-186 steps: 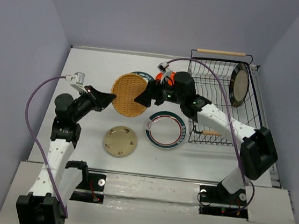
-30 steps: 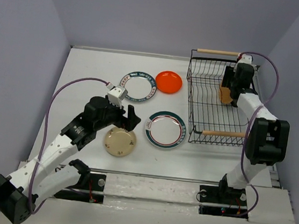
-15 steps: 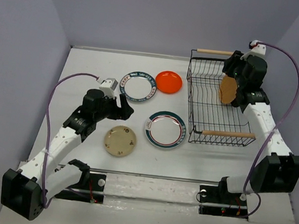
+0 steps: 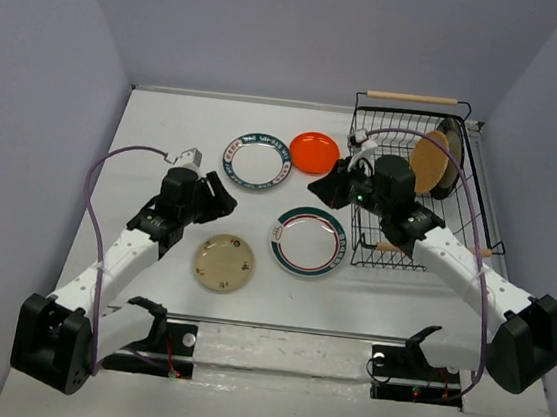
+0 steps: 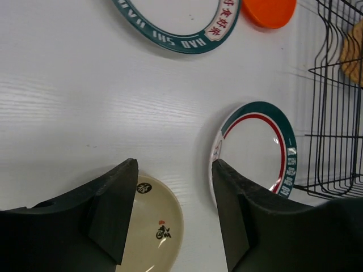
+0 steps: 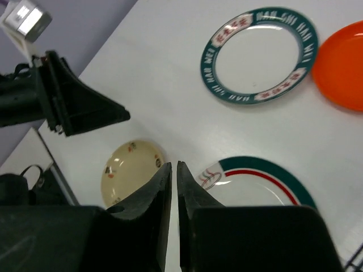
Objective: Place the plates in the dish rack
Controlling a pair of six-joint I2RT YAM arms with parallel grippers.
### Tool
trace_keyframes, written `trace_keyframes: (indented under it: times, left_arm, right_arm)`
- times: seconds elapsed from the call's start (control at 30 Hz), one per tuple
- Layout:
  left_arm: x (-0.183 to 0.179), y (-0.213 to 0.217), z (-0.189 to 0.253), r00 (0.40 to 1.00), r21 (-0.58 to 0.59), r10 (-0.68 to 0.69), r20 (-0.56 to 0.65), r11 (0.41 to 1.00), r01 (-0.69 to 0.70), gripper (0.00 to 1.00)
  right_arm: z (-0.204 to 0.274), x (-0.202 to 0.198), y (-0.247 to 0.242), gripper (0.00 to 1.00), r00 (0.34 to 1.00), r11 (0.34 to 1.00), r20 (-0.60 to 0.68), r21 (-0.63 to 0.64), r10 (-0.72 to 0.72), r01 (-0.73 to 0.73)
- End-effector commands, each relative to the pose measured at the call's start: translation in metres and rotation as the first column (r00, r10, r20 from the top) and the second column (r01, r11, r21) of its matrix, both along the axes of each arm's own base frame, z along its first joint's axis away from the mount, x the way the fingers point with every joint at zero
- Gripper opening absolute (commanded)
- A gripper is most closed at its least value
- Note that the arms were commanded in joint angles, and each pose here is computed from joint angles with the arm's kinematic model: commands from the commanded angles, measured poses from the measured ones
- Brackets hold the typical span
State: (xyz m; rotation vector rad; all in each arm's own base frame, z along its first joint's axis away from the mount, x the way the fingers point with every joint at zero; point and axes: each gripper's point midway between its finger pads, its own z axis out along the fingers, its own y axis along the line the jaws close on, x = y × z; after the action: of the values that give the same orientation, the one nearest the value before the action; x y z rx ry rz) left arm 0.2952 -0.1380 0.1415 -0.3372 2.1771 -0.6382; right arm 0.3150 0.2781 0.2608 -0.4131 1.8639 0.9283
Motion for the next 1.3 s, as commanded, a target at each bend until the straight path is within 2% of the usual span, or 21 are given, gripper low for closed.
trace_keyframes:
  times: [0.0,0.07,0.1,0.13,0.17,0.27,0.3,0.4,0.6,0.93,1.07,1.17,1.2,1.27]
  left_arm:
    - [-0.017,0.039,-0.017,0.981,0.079,0.189,-0.041,0.98,-0.185,0.57]
    - [-0.033,0.052,-0.028,0.966,0.112,0.241,-0.09,0.967,-0.23,0.52]
    - [-0.037,0.063,-0.026,0.95,0.127,0.3,-0.085,0.949,-0.289,0.5]
    - [-0.046,0.066,-0.028,0.938,0.144,0.33,-0.109,0.939,-0.314,0.46]
    - [-0.046,0.066,-0.025,0.936,0.142,0.337,-0.099,0.936,-0.322,0.45]
    - [-0.049,0.068,-0.034,0.926,0.19,0.356,-0.13,0.925,-0.329,0.49]
    - [-0.051,0.067,-0.046,0.919,0.224,0.351,-0.178,0.924,-0.31,0.54]
    - [-0.057,0.065,-0.066,0.902,0.3,0.347,-0.257,0.916,-0.266,0.58]
    - [-0.064,0.065,-0.078,0.88,0.353,0.344,-0.329,0.909,-0.223,0.64]
    - [-0.076,0.056,-0.106,0.842,0.363,0.305,-0.446,0.921,-0.141,0.6]
    - [-0.088,0.05,-0.121,0.817,0.331,0.284,-0.502,0.936,-0.123,0.6]
    - [-0.092,0.048,-0.13,0.815,0.305,0.283,-0.507,0.942,-0.137,0.44]
    - [-0.093,0.046,-0.131,0.817,0.29,0.276,-0.506,0.947,-0.141,0.31]
    - [-0.095,0.045,-0.135,0.82,0.274,0.276,-0.502,0.95,-0.152,0.17]
  right_arm:
    - [-0.001,-0.062,0.047,0.16,0.969,0.967,0.005,0.051,0.248,-0.248]
    - [-0.007,-0.072,0.057,0.17,0.96,0.958,0.001,0.06,0.28,-0.279]
    - [-0.01,-0.082,0.064,0.17,0.951,0.949,-0.004,0.06,0.309,-0.308]
    - [-0.015,-0.085,0.067,0.17,0.948,0.946,-0.005,0.061,0.319,-0.318]
    - [-0.015,-0.084,0.068,0.18,0.948,0.946,-0.002,0.062,0.319,-0.318]
    - [-0.011,-0.093,0.071,0.19,0.942,0.939,0.018,0.074,0.336,-0.336]
    - [-0.011,-0.093,0.07,0.19,0.942,0.939,0.022,0.074,0.335,-0.335]
    - [-0.008,-0.095,0.063,0.21,0.947,0.945,0.046,0.068,0.318,-0.321]
    - [-0.008,-0.099,0.057,0.22,0.947,0.946,0.067,0.056,0.316,-0.319]
    - [-0.016,-0.099,0.059,0.23,0.944,0.943,0.05,0.048,0.327,-0.329]
    - [-0.016,-0.097,0.059,0.23,0.946,0.946,0.056,0.046,0.319,-0.321]
    - [-0.018,-0.096,0.06,0.23,0.947,0.946,0.049,0.044,0.318,-0.321]
    - [-0.02,-0.095,0.061,0.23,0.947,0.947,0.046,0.041,0.318,-0.319]
    - [-0.02,-0.093,0.062,0.23,0.948,0.947,0.045,0.043,0.316,-0.317]
